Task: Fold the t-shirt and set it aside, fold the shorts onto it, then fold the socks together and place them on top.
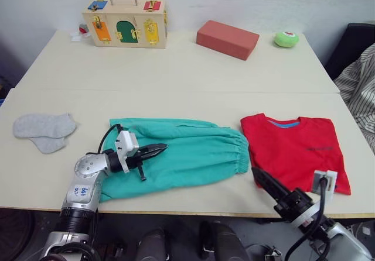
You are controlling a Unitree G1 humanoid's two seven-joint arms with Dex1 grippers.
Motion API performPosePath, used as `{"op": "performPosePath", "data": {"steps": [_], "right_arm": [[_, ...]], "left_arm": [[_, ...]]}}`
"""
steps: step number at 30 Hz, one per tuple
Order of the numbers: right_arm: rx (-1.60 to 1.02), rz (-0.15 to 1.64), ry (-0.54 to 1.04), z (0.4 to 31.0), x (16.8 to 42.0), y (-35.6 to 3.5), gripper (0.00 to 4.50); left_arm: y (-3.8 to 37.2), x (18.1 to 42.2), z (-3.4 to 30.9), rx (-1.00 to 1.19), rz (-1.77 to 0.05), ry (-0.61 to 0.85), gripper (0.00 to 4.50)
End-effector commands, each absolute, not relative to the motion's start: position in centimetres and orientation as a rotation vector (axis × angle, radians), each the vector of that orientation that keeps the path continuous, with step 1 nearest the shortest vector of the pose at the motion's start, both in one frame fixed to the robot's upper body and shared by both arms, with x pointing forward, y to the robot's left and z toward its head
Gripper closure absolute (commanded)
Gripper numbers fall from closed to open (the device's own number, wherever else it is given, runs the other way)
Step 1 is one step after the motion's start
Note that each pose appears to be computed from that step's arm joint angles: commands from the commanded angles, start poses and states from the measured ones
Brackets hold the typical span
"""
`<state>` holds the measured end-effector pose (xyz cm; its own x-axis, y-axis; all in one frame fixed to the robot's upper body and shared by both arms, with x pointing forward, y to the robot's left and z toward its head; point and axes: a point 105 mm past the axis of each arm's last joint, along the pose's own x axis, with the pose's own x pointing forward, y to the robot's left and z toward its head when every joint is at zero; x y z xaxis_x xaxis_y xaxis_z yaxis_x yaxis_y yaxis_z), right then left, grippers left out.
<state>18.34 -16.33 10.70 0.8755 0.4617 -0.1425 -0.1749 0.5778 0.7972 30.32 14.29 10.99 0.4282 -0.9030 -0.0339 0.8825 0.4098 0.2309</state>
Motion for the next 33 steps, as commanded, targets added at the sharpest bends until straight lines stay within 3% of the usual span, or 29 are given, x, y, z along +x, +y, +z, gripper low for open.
{"op": "performPosePath", "data": {"steps": [1, 6, 15, 32, 33], "right_arm": [[1.001, 0.393, 0.469, 10.5, 17.0, -14.7, 0.02], [1.034, 0.378, 0.55, 9.5, 16.7, -14.2, 0.02], [0.943, 0.349, 0.496, 7.9, 21.8, -13.1, 0.02], [0.92, 0.307, 0.523, 5.5, 28.6, -9.4, 0.02], [0.906, 0.308, 0.521, 5.4, 29.0, -9.2, 0.39]], "left_arm": [[13.9, 30.1, 11.5, 0.265, -1.165, -0.117, 4.5], [13.4, 29.9, 10.9, 0.252, -1.176, -0.097, 4.5], [12.6, 30.0, 10.4, 0.211, -1.164, -0.049, 4.5], [12.6, 30.1, 10.4, 0.178, -1.139, -0.007, 4.5], [12.7, 30.1, 10.3, 0.176, -1.137, -0.003, 4.5]]}}
